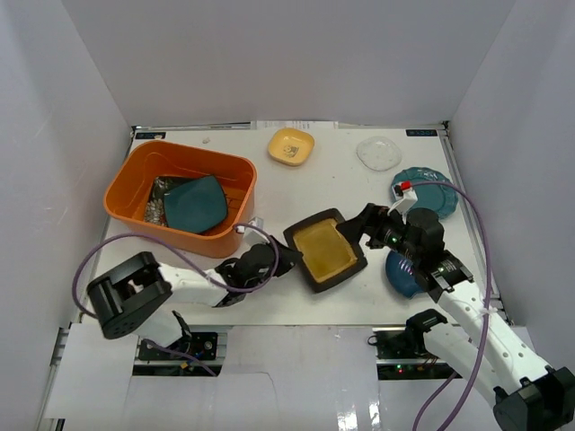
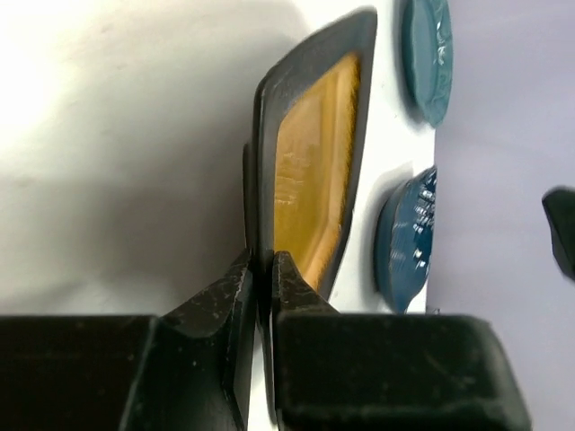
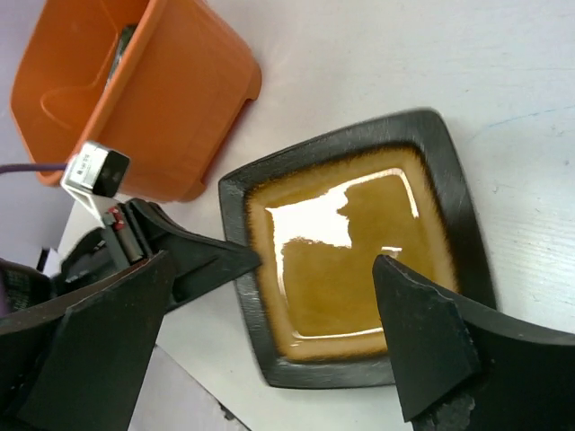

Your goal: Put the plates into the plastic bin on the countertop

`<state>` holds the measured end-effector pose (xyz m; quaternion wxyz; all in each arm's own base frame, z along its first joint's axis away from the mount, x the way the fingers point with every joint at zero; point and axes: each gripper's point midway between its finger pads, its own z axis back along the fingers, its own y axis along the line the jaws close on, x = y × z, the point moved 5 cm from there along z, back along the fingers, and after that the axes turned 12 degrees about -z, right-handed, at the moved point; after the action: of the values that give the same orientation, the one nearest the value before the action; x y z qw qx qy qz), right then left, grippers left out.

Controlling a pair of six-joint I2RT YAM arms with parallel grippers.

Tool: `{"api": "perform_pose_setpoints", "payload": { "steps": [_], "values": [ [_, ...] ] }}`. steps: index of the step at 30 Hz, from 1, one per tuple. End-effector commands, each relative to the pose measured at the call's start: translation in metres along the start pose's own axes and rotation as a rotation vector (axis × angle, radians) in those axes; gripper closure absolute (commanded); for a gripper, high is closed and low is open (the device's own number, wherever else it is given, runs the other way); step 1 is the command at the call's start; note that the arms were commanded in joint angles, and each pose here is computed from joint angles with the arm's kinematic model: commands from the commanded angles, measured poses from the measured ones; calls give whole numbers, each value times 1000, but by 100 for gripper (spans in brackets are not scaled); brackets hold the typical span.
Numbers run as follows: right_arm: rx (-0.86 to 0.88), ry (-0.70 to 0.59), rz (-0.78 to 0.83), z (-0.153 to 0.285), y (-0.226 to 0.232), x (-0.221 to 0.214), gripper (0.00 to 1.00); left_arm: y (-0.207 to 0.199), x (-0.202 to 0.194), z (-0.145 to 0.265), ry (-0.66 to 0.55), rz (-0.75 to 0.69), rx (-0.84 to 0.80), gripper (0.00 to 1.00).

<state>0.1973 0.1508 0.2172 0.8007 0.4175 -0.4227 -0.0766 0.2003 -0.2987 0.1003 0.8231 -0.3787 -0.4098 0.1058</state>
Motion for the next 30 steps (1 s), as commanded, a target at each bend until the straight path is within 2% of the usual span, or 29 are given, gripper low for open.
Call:
{"api": "perform_pose_setpoints", "payload": {
  "steps": [1,3,4,7,8,12,18,19,23,24,26,27,29,30],
  "values": [
    [123,45,68,-1,15,1,2,-18,25,30,-55,-6,-116,100],
    [124,79,71,-5,7,-5,9,-24,31,48,-50,19,-181,100],
    [115,86,65,-6,3,-6,10,-27,35,53,-52,14,-202,100],
    [94,136,30,-6,-17,-21,10,-36,46,72,-58,1,-251,100],
    [109,112,30,-6,-20,-18,10,-34,47,77,-59,-2,-249,100],
    [120,179,-19,-3,-39,-41,10,-54,72,108,-122,12,-352,100],
    [198,222,-37,10,-37,-59,10,-84,93,132,-148,-13,-470,100],
    [255,248,-47,13,-31,-63,10,-89,95,135,-149,-16,-482,100],
    [350,231,-58,17,-16,-59,2,-96,97,141,-131,-35,-504,100],
    [361,224,-61,18,-14,-58,17,-96,98,143,-130,-35,-505,100],
    [385,215,-74,17,-8,-53,35,-98,103,149,-139,-37,-508,100],
    [395,215,-77,17,-5,-51,56,-100,105,151,-145,-38,-507,100],
    [411,210,-99,17,1,-46,78,-103,111,158,-157,-50,-507,100],
    [411,203,-106,17,3,-43,92,-99,111,157,-154,-80,-474,94]
  ]
}}
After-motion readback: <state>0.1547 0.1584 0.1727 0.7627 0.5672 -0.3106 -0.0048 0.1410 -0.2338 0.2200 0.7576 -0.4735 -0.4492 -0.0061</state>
